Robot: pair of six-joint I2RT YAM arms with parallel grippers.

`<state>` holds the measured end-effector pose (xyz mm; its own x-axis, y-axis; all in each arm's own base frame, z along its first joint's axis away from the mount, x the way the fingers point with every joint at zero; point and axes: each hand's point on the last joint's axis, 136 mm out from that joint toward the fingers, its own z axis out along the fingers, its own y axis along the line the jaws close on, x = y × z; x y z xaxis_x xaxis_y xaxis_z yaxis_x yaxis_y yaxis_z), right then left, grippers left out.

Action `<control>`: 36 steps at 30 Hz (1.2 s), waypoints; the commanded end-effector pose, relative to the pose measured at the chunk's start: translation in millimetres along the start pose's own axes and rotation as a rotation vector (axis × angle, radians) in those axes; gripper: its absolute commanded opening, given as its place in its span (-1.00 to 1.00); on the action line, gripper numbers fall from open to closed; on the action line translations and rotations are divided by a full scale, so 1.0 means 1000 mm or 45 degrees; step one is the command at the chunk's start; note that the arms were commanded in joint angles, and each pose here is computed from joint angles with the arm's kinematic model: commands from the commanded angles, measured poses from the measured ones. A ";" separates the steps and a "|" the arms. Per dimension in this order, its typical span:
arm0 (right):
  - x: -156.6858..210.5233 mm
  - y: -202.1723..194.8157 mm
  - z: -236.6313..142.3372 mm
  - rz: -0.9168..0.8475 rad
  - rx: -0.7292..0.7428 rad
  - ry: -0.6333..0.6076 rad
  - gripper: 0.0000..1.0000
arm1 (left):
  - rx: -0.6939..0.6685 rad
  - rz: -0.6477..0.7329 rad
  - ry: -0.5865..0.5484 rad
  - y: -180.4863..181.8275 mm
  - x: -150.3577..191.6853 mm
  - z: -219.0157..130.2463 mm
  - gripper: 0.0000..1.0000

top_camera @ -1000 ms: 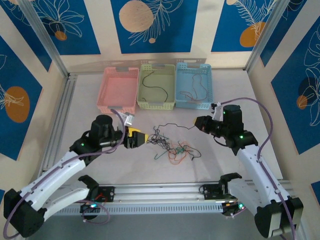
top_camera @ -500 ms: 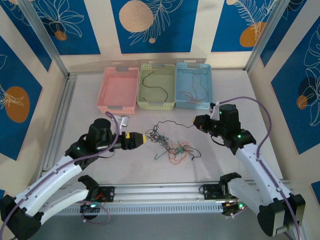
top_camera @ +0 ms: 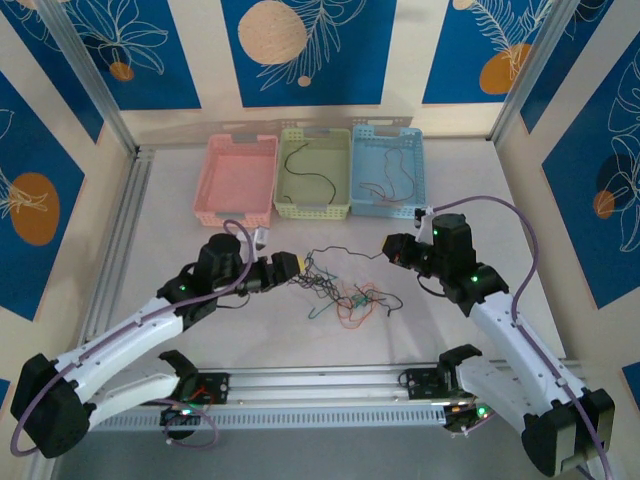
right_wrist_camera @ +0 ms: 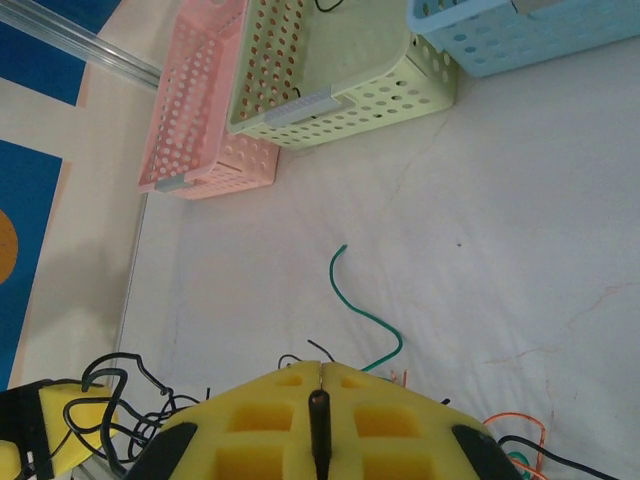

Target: Untangle the cables

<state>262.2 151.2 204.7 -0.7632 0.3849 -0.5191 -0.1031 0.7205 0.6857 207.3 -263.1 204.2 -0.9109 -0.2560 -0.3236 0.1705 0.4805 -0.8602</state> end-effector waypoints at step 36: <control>-0.028 -0.155 -0.063 0.420 0.593 -0.314 -1.00 | -0.929 0.709 -0.382 0.018 -0.049 -0.192 -1.00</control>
<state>268.5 -1.7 157.5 -0.5338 0.6782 -0.5051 0.3975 0.7284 0.5580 191.4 -119.5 281.1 -0.6324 -0.0790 -0.7706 0.2464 0.9226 -0.2968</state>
